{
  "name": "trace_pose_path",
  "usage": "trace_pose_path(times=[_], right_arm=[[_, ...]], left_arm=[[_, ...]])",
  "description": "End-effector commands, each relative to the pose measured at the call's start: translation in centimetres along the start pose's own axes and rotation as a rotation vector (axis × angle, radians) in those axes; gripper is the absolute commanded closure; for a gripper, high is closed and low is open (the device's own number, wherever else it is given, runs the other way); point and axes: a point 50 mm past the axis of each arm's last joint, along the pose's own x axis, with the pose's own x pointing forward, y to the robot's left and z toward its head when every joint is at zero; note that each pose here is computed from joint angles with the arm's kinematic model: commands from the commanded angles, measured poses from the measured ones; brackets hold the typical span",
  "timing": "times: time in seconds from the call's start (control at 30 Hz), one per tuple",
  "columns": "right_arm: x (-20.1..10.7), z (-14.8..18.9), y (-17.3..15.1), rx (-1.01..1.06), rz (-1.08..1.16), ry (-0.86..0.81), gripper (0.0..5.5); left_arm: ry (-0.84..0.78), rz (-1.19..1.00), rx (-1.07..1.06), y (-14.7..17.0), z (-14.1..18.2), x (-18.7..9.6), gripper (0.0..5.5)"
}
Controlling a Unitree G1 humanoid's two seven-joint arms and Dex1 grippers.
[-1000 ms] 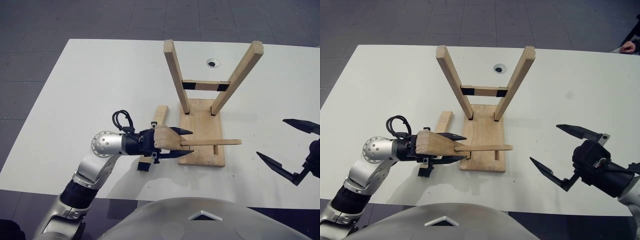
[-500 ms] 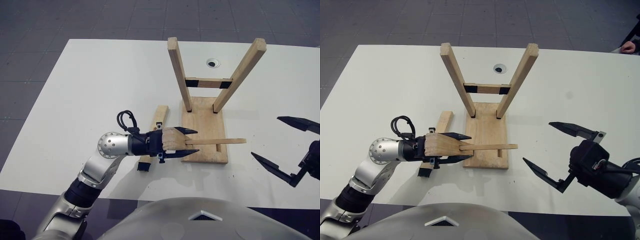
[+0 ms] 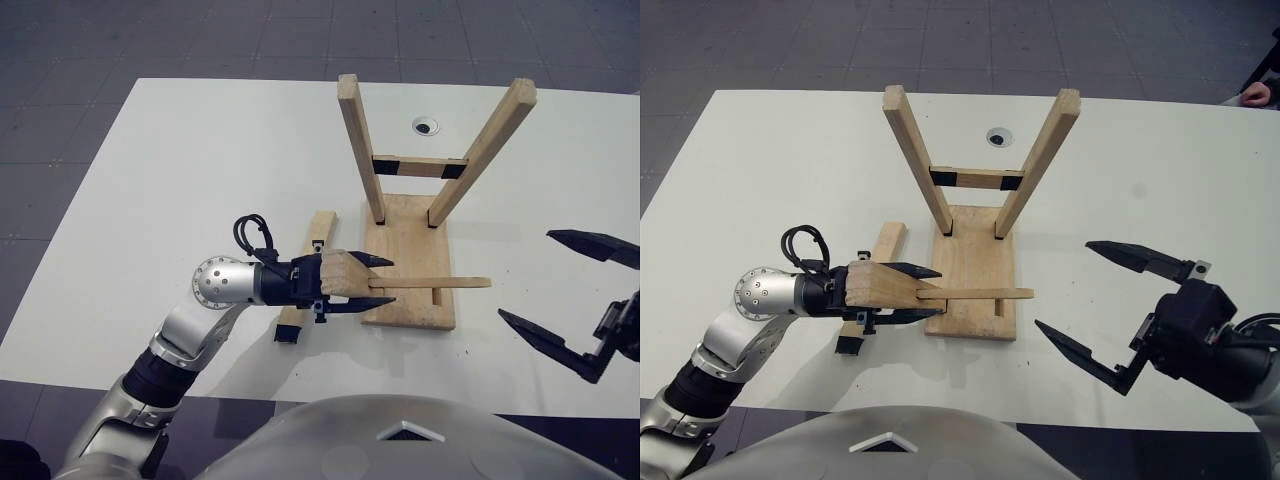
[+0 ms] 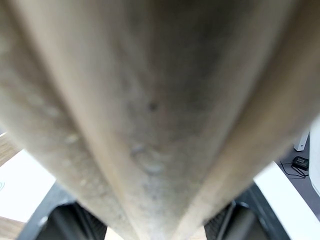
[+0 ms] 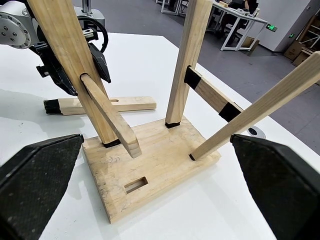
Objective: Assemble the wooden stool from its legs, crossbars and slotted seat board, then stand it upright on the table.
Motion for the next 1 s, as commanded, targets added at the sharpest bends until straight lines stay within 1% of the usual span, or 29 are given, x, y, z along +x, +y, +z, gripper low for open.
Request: trace_pose_path(times=[0.03,0.07,0.1,0.2,0.23,0.33,0.57,0.7,0.73,0.8,0.9,1.0], right_arm=[[-0.3,0.3,-0.1,-0.020,-0.005,-0.015,0.00],[-0.3,0.3,-0.1,-0.020,-0.006,-0.015,0.00],[-0.3,0.3,-0.1,-0.020,-0.006,-0.015,0.00],[-0.4,0.2,-0.1,-0.019,-0.009,-0.011,0.00],[-0.4,0.1,-0.1,-0.019,-0.010,-0.010,0.00],[-0.4,-0.2,-0.1,-0.016,-0.013,-0.002,0.00],[-0.5,-0.2,0.1,-0.024,-0.018,0.001,0.00],[-0.7,0.1,0.3,-0.036,-0.018,-0.001,0.00],[-0.7,0.1,0.3,-0.039,-0.018,-0.001,0.00],[-0.9,0.2,0.3,-0.045,-0.020,-0.002,0.00],[-1.1,0.3,0.3,-0.052,-0.025,0.000,0.00],[-1.3,0.3,0.3,-0.053,-0.036,0.004,0.00]], left_arm=[[0.328,-0.060,-0.311,-2.8,-5.7,-2.5,3.46],[0.323,-0.060,-0.305,-2.7,-5.7,-2.5,3.46],[0.318,-0.061,-0.305,-2.7,-5.7,-2.4,3.09],[0.308,-0.054,-0.309,-2.5,-5.5,-2.3,2.51],[0.307,-0.048,-0.308,-2.4,-5.5,-2.3,2.44],[0.309,-0.037,-0.306,-2.2,-5.5,-2.3,1.77],[0.303,0.023,-0.278,-1.5,-5.1,-2.4,0.63],[0.309,0.088,-0.240,-0.5,-4.7,-3.0,0.14],[0.301,0.104,-0.242,-0.3,-4.6,-3.1,0.05],[0.300,0.129,-0.240,-0.2,-4.3,-3.3,0.05],[0.346,0.180,-0.223,-0.1,-4.0,-4.6,0.05],[0.364,0.293,-0.194,0.5,-2.8,-5.9,0.05]])
